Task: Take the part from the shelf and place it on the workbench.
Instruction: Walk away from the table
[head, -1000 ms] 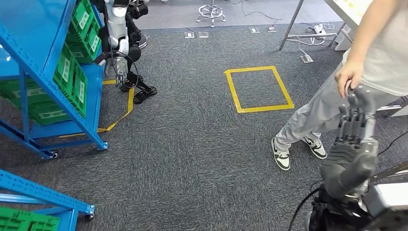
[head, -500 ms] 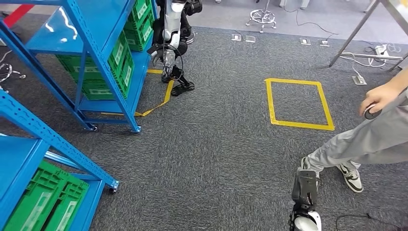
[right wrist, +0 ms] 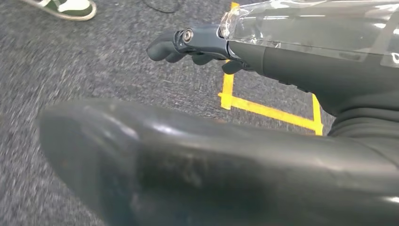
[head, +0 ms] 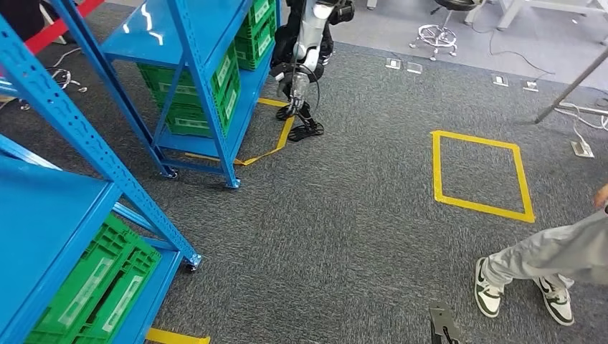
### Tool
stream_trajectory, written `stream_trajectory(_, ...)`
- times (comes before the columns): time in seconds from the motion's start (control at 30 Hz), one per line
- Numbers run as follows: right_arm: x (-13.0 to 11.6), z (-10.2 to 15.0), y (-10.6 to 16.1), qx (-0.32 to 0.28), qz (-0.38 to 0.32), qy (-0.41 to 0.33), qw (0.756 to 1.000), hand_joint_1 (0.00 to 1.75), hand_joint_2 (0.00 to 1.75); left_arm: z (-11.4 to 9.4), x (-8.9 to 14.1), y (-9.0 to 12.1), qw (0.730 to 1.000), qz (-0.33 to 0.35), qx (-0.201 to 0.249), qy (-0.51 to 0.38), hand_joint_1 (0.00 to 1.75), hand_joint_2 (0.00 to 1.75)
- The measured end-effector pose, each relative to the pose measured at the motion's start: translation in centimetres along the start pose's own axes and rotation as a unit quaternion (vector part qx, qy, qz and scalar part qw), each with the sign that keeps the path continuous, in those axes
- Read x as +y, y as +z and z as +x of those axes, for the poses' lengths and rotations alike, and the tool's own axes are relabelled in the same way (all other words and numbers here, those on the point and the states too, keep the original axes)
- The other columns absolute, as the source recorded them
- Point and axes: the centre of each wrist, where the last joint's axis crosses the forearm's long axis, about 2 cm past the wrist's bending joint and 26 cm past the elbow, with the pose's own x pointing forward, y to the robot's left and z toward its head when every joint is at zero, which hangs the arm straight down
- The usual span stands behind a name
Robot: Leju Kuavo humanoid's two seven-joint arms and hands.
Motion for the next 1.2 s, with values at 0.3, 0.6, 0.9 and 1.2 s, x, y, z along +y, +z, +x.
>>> stream_trajectory(0.3, -0.2, -1.7, 0.0, 0.045, 0.011, 0.026, 0.999, 0.0, 0.0, 0.1, -0.2, 0.0, 1.0, -0.002, -0.001, -0.004, 0.0, 0.0)
stream_trajectory(0.6, -0.2, -2.0, 0.0, 0.054, 0.01, 0.03, 0.998, 0.0, 0.0, 0.0, -0.2, 0.1, 1.0, -0.002, 0.0, -0.004, 0.0, 0.0)
stream_trajectory(0.9, -0.2, -1.9, -0.1, 0.061, 0.023, 0.046, 0.997, 0.0, 0.0, 0.0, -0.2, 0.1, 1.0, 0.005, -0.004, 0.01, 0.0, 0.0)
stream_trajectory(1.2, 0.0, -2.7, 0.1, 0.073, 0.042, 0.081, 0.993, 0.0, 0.0, 0.1, -0.3, 0.1, 1.0, 0.008, -0.006, 0.011, 0.0, 0.0)
